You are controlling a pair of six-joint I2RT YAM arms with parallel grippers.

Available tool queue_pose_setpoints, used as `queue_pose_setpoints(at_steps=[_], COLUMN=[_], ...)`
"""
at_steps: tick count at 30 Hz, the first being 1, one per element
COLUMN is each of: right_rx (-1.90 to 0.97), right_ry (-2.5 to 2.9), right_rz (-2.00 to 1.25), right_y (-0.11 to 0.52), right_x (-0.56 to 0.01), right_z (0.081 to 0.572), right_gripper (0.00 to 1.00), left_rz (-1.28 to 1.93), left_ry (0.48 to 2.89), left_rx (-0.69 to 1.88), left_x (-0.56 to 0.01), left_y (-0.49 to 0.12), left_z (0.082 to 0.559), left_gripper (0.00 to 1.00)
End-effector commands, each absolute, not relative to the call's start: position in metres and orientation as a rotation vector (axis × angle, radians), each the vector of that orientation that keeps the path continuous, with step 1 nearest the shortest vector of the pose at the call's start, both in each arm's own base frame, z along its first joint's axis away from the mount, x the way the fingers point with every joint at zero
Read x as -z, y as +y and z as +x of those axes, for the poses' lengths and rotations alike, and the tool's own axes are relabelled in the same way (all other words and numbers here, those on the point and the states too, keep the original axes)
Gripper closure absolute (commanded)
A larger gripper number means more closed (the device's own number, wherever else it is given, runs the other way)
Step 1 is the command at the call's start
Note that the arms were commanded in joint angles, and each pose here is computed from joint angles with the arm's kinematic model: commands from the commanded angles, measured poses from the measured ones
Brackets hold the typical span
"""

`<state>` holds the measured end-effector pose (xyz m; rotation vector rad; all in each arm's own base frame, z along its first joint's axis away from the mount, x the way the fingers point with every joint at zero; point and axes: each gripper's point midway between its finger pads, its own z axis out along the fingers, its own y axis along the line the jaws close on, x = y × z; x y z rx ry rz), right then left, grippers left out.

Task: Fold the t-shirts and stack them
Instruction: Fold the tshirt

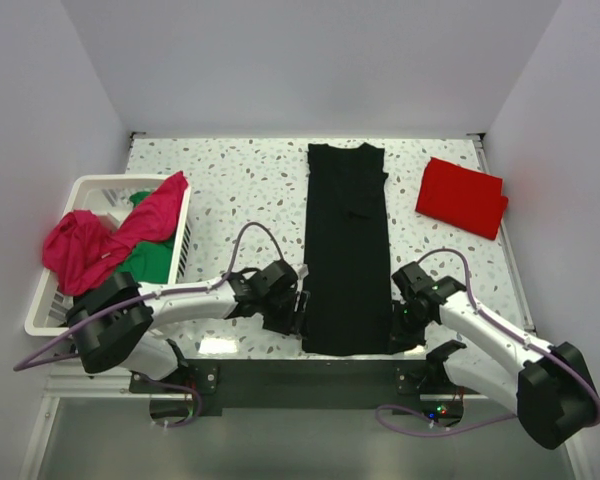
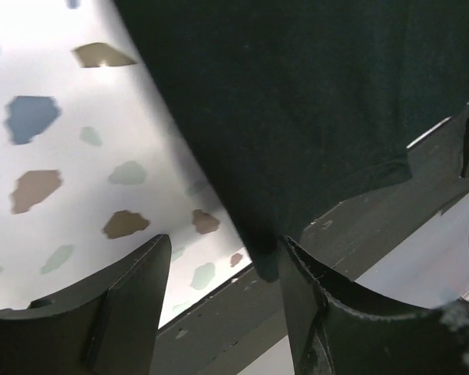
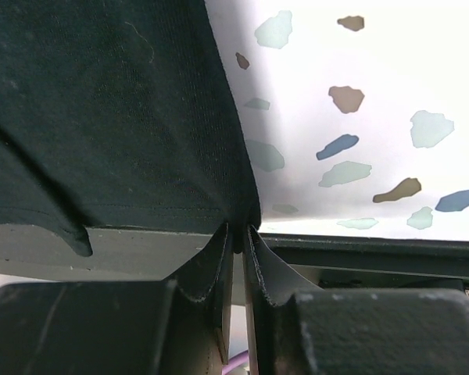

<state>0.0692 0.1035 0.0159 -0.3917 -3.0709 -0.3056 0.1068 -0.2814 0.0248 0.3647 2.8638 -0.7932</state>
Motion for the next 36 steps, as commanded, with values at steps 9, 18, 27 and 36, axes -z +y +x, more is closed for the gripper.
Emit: queue_pose_setpoints(at_steps=[9, 18, 27, 36], right_rx=[0.309, 0.319, 0.324, 0.323], right_ry=[-3.064, -3.068, -3.072, -3.066], right_rz=[-0.418, -0.431, -0.429, -0.431], right_y=[0.102, 0.103, 0.105, 0.106], right_x=[-0.015, -0.016, -0.017, -0.018], right_z=[0.063, 0.064, 0.067, 0.068], right_gripper=[0.89, 0.89, 0.90, 0.93], left_rz=[0.447, 0.463, 0.495, 0.506], left_ry=[2.881, 2.913, 2.931, 2.913], left_rx=[0.838, 0.808, 0.819, 0.868], left_x=[-0.030, -0.029, -0.026, -0.030], left_y=[-0.306, -0.303, -0.306, -0.309], left_z=[0.094, 0.087, 0.081, 0.079], left_gripper=[0.56, 0.70, 0.78, 1.00])
